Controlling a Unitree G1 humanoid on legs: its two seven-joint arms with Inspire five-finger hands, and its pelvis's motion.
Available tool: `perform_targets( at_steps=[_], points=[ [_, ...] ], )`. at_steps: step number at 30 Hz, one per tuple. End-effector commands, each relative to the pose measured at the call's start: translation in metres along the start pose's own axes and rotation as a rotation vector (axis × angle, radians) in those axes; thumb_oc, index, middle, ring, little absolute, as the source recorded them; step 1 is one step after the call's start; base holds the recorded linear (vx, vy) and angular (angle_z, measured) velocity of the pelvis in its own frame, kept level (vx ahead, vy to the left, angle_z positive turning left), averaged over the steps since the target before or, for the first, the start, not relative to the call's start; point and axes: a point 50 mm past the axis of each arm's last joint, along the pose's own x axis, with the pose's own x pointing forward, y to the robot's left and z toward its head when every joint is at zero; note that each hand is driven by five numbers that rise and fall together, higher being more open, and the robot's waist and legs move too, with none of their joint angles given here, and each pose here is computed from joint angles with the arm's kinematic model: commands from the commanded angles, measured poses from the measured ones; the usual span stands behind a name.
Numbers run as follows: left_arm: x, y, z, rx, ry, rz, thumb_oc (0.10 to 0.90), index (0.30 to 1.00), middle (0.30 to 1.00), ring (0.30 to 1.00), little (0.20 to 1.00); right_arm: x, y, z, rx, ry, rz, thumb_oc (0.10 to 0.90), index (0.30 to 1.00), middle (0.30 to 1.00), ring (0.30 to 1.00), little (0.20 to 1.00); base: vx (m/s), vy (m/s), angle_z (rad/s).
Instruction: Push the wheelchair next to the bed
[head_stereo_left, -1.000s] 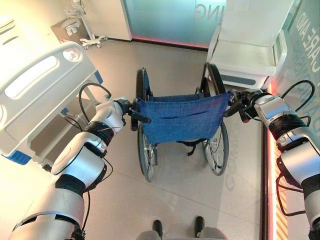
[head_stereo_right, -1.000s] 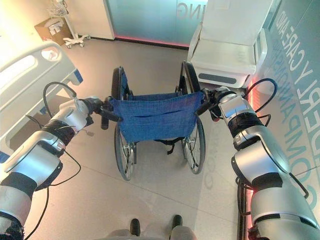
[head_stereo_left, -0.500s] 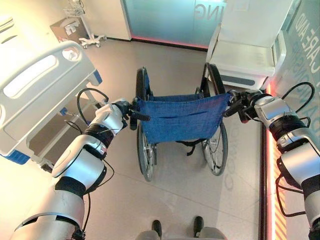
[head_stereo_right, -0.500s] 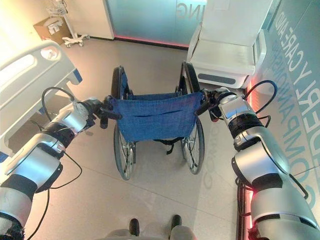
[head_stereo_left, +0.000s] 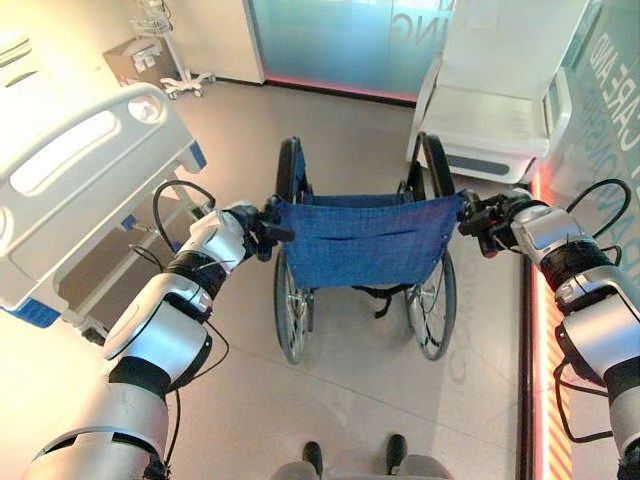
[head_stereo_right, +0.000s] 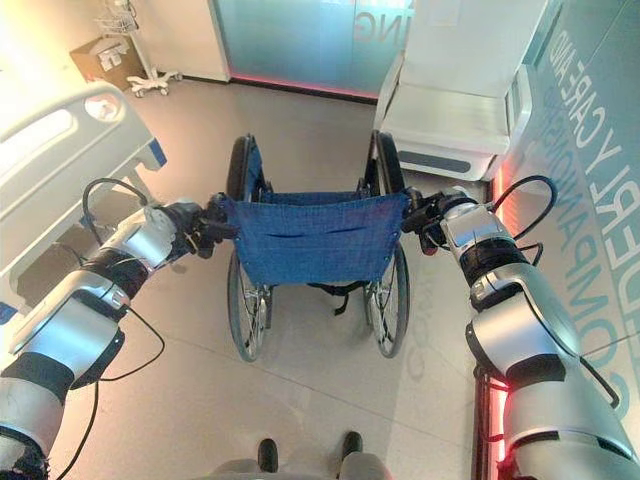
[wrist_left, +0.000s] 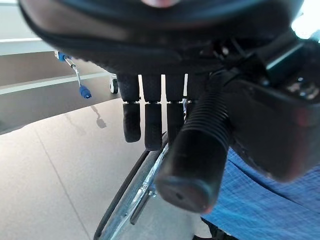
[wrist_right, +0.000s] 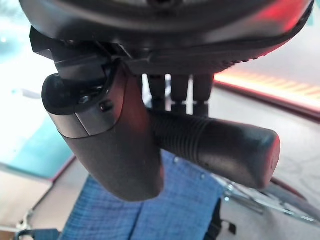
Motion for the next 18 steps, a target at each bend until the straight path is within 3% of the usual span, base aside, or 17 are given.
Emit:
perform_targets(
  at_steps=[1, 10, 18],
  points=[
    [0.011, -0.036, -0.027, 0.066, 0.046, -0.067, 0.4, 0.3, 0.3, 0.3, 0.3, -0.01, 0.028, 0.037, 0.133, -0.228, 0.255, 0.4, 0.3, 0.3, 0.3, 0.3, 0.0, 0.0, 0.0],
    [0.009, -0.033, -0.019, 0.036, -0.059, -0.023, 0.4, 0.3, 0.3, 0.3, 0.3, -0.008, 0.029, 0.031, 0.064, -0.274, 0.171, 0.4, 0.3, 0.3, 0.3, 0.3, 0.0, 0.0, 0.0],
    [0.004, -0.018, -0.01, 0.028, -0.134, 0.035, 0.4, 0.3, 0.3, 0.3, 0.3, -0.001, 0.031, 0.011, -0.157, -0.175, 0.16, 0.4, 0.3, 0.3, 0.3, 0.3, 0.0, 0.0, 0.0]
  ],
)
